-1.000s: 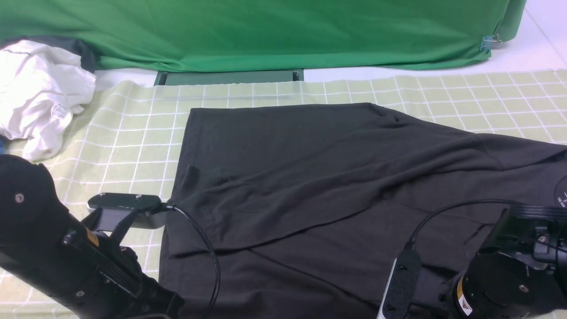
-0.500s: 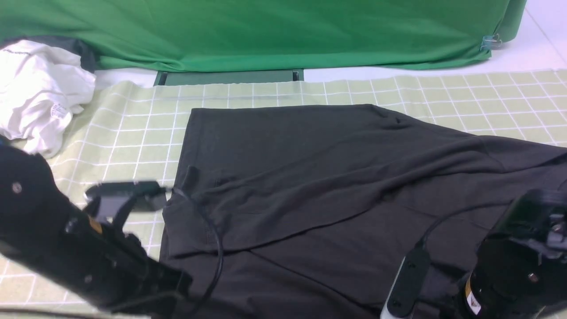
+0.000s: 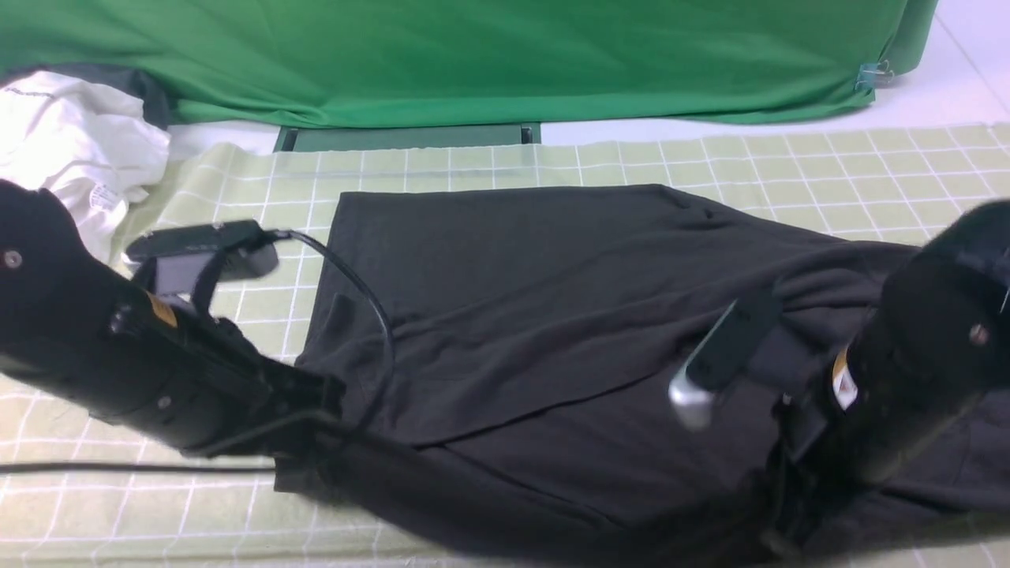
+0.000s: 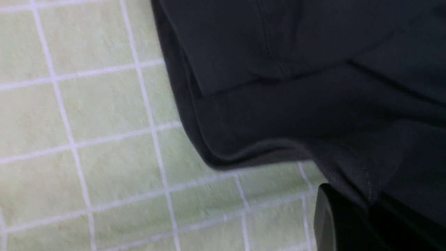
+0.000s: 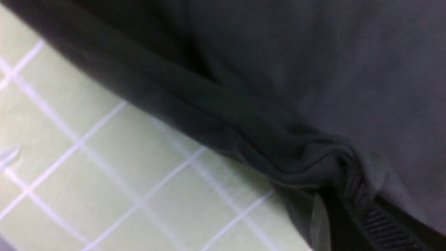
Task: Fold a long-sleeved shirt over a green coffee tablecloth.
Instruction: 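Fold the black garment in half by bringing its near edge over to the far edge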
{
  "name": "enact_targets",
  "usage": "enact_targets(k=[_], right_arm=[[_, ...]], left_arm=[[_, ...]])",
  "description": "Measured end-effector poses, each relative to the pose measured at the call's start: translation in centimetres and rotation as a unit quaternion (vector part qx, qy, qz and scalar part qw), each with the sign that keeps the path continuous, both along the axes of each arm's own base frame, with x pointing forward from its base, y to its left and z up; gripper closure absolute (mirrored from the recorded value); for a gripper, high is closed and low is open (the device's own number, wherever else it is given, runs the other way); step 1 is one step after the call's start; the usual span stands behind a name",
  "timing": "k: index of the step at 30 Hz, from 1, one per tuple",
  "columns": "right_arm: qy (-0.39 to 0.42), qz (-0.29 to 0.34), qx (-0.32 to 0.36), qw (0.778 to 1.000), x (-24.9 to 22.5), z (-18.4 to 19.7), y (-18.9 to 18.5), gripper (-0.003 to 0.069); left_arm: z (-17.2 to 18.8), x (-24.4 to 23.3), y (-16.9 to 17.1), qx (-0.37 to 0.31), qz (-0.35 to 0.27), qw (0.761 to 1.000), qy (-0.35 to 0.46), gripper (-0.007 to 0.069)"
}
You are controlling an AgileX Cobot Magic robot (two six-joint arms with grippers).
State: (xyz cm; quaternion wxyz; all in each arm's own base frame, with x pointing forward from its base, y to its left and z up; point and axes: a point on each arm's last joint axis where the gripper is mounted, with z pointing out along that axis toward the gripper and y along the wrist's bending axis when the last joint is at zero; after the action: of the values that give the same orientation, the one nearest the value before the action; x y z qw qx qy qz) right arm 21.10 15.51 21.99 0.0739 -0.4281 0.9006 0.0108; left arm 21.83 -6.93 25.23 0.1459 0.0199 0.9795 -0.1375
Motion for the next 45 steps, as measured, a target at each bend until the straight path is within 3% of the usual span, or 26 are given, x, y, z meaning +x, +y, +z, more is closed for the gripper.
enact_targets(k=[4, 7, 21, 36, 45], right_arm=[[-0.015, -0.027, 0.012, 0.999, 1.8, 0.7, -0.3, 0.0614], [-0.021, -0.039, 0.018, 0.999, 3.3, 0.6, -0.2, 0.0614], [-0.059, -0.091, 0.038, 0.993, 11.5, 1.3, 0.5, 0.0614], [-0.096, -0.154, 0.056, 0.982, 21.2, 0.1, -0.6, 0.0615], [-0.131, -0.166, 0.077, 0.974, 24.8, 1.1, 0.4, 0.0615]], left_arm=[[-1.6, 2.6, 2.5, 0.000, 0.067, 0.998, 0.002, 0.0601], [-2.2, 3.9, 3.1, -0.016, 0.083, 0.996, 0.008, 0.0601], [0.0, 12.5, 2.9, -0.054, 0.088, 0.994, -0.041, 0.0601], [-1.8, 22.7, 2.6, -0.056, 0.095, 0.993, -0.048, 0.0601], [-2.0, 25.9, 3.1, -0.022, 0.105, 0.992, -0.064, 0.0601]])
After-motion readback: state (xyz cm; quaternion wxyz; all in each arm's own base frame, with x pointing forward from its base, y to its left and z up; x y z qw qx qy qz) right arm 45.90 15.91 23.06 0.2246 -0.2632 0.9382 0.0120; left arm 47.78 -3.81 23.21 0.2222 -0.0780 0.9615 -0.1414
